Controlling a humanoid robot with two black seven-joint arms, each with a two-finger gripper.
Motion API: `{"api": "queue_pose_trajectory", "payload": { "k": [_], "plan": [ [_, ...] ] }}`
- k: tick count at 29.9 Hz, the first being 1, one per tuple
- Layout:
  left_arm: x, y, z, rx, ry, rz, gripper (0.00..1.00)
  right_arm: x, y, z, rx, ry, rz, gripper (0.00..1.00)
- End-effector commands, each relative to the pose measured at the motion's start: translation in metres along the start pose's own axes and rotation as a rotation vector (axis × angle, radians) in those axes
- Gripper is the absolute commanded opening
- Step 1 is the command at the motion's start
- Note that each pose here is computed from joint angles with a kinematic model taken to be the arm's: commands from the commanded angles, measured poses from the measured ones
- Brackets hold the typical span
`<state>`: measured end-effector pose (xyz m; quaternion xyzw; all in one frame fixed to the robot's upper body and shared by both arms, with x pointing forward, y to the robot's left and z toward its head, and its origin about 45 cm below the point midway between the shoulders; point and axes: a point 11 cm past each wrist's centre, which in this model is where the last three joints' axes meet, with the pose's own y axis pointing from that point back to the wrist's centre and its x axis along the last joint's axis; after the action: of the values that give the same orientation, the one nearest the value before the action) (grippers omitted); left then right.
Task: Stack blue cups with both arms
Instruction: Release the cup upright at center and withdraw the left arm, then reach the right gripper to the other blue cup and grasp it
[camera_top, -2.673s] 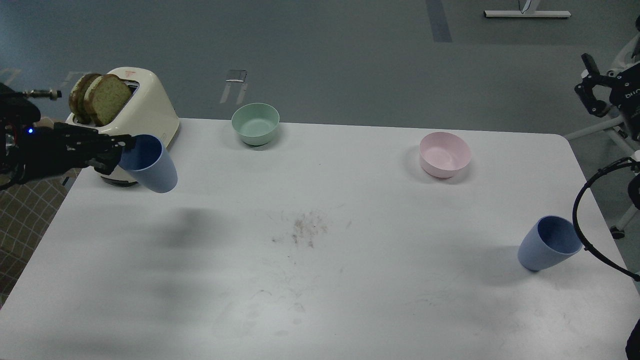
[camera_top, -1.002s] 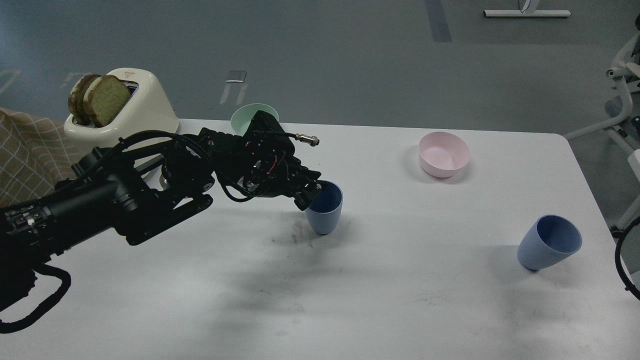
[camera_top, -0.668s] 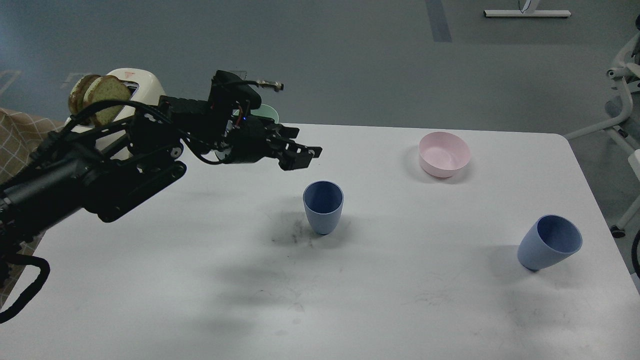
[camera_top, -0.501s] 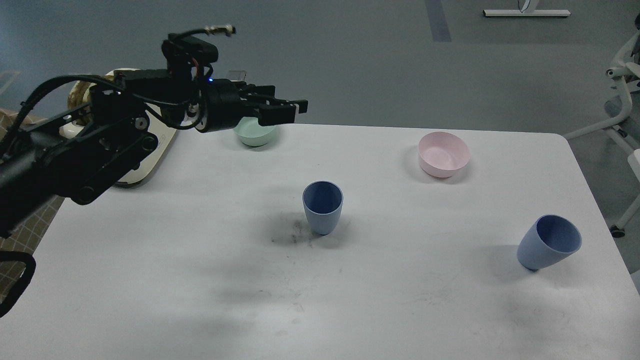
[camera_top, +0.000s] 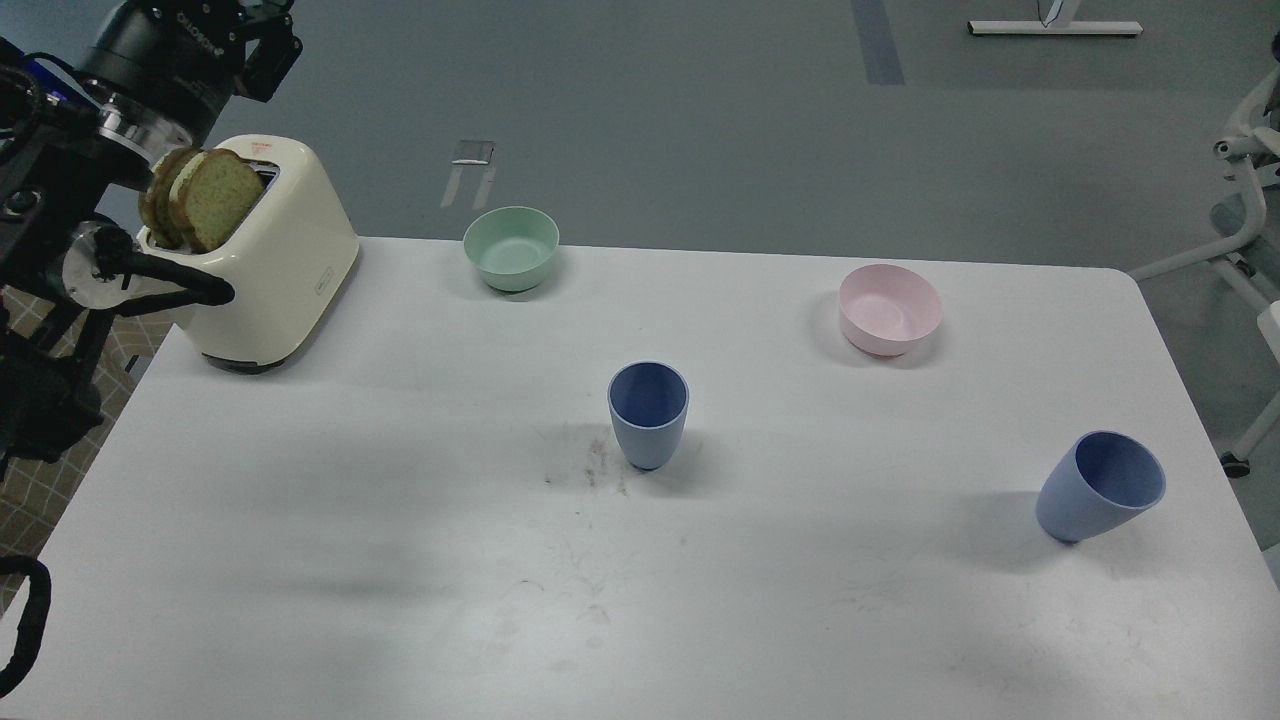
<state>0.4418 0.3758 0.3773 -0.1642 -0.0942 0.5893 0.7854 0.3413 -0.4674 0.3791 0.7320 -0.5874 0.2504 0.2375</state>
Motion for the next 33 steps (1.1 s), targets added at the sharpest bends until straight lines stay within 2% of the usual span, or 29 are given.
{"api": "queue_pose_trajectory", "payload": {
  "k": [1, 3, 5, 13, 23, 29, 33],
  "plan": [
    [0.022, 0.014, -0.012, -0.007, 0.145, 0.093, 0.97, -0.015, 0.004, -0.014, 0.001, 0.358, -0.126, 1.0],
    [0.027, 0.021, -0.017, -0.02, 0.238, 0.13, 0.97, -0.028, 0.004, -0.011, -0.023, 0.529, -0.228, 1.0],
    [0.029, 0.026, -0.023, -0.021, 0.282, 0.152, 0.97, -0.035, 0.004, -0.006, -0.044, 0.574, -0.272, 1.0],
    [0.023, 0.027, -0.03, -0.019, 0.326, 0.152, 0.97, -0.059, 0.007, 0.017, -0.117, 0.679, -0.393, 1.0],
    [0.026, 0.028, -0.026, -0.018, 0.313, 0.15, 0.97, -0.118, 0.022, 0.067, -0.21, 0.821, -0.629, 1.0],
    [0.024, 0.026, -0.025, -0.02, 0.316, 0.144, 0.97, -0.15, 0.03, 0.086, -0.222, 0.803, -0.684, 1.0],
    [0.02, 0.024, -0.026, -0.022, 0.323, 0.138, 0.97, -0.155, 0.033, 0.094, -0.241, 0.829, -0.699, 0.98]
  ]
}}
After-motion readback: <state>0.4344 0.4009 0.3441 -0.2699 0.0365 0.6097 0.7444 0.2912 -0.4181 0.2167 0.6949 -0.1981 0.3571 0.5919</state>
